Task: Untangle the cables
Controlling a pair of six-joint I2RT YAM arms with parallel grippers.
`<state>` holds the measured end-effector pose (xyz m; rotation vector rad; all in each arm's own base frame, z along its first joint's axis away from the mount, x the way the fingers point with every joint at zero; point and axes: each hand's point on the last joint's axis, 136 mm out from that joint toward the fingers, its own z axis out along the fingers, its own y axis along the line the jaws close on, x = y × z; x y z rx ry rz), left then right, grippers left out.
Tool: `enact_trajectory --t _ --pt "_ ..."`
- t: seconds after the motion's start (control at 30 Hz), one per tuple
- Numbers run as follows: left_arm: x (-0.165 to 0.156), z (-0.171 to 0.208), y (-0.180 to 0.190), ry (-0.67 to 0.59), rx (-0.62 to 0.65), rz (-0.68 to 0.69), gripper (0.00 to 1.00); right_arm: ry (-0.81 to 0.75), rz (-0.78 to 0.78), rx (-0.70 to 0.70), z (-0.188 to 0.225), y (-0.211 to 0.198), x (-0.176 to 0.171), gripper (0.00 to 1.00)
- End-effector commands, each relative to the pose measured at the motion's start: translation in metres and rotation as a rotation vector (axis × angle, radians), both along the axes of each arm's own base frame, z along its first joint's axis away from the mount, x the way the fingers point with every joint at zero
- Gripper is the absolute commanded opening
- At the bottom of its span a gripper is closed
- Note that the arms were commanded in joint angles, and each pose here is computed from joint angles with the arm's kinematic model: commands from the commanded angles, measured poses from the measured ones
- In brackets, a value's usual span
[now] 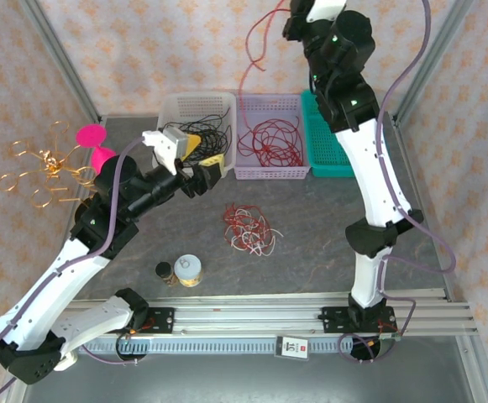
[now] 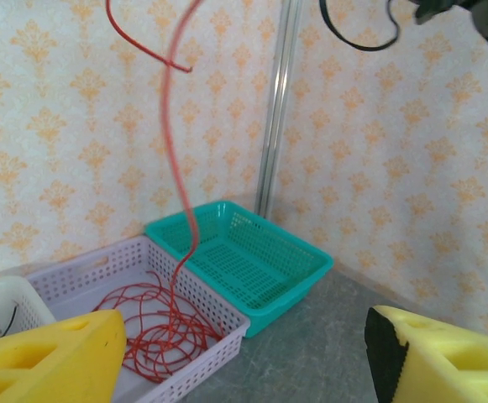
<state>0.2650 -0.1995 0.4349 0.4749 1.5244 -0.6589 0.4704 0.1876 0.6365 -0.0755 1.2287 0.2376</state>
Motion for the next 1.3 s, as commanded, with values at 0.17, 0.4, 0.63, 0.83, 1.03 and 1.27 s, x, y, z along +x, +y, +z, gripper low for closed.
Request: enact_trajectory --t 0.17,0.4,0.63,0.83,1.03,1.27 --pt "-0.007 -0.049 -0.002 0.132 -0.053 -0.019 0.72 0.118 -0.036 0.036 -0.075 -0.007 0.085 0.00" --pt "-0.004 -0.068 -0.004 0.182 -0.066 -0.022 0.70 0.257 -0.076 0.003 -0.151 -0.003 0.134 0.00" --pt "-0.002 -0.079 -0.008 0.217 -0.067 -0.032 0.68 0.461 -0.124 -0.055 -0.258 -0.003 0.176 0.00" --pt "-0.001 -0.089 -0.006 0.234 -0.059 -0.014 0.68 0.652 -0.135 -0.062 -0.346 -0.005 0.184 0.00" --pt "0.003 -0.099 -0.007 0.250 -0.037 -0.006 0.68 0.787 -0.155 0.001 -0.404 -0.024 0.179 0.00" --pt "0.008 -0.106 -0.011 0.256 -0.019 -0.009 0.68 0.967 0.025 -0.018 -0.482 0.012 0.163 0.00"
